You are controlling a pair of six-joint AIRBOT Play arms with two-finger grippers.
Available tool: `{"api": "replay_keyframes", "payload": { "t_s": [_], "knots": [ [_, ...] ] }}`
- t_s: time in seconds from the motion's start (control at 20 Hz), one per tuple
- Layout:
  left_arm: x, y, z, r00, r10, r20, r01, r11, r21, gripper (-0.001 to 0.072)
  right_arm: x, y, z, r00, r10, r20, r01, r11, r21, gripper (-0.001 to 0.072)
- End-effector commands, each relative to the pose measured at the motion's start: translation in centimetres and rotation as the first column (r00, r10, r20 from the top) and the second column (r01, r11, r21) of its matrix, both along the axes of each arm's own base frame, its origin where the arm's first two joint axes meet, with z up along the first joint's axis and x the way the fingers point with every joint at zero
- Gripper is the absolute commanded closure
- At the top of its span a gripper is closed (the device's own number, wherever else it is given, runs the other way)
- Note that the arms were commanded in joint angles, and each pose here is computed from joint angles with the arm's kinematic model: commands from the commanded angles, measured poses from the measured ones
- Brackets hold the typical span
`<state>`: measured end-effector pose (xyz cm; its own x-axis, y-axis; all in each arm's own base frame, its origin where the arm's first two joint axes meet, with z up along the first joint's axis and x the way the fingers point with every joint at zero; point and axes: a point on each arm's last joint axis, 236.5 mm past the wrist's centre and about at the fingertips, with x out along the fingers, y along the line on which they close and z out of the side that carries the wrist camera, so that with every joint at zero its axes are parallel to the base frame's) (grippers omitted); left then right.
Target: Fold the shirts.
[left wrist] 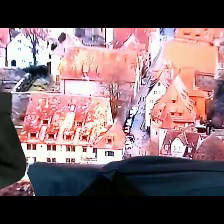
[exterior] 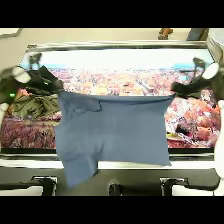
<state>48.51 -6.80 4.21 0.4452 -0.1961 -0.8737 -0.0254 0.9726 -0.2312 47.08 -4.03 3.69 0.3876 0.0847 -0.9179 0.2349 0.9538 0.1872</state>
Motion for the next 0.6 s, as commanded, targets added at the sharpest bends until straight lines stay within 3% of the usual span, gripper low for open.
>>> {"api": "replay_keyframes", "payload": {
  "t_s": [0.0, 0.2, 0.4, 0.55],
  "knots": [
    [4.3, -1.5, -5.4, 0.999, 0.047, 0.019, -0.046, 0.996, -0.073, 0.0677, 6.7, -1.4, -3.6, 0.972, -0.163, 0.169, 0.153, 0.986, 0.070, 0.0670],
    [9.4, -1.4, -2.6, 0.982, 0.077, 0.174, -0.062, 0.994, -0.089, 0.0677, 10.4, -4.1, -0.6, 0.883, -0.304, 0.358, 0.273, 0.952, 0.137, 0.0670],
    [6.5, -1.2, -3.1, 0.998, -0.012, 0.067, 0.015, 0.999, -0.042, 0.0676, 6.0, -2.6, -2.5, 0.973, -0.149, 0.176, 0.143, 0.989, 0.047, 0.0670],
    [0.0, -0.5, -5.3, 0.971, -0.129, -0.200, 0.127, 0.992, -0.024, 0.0676, -1.6, -0.3, -3.6, 0.992, 0.002, -0.123, 0.005, 0.999, 0.053, 0.0670]
  ]
}}
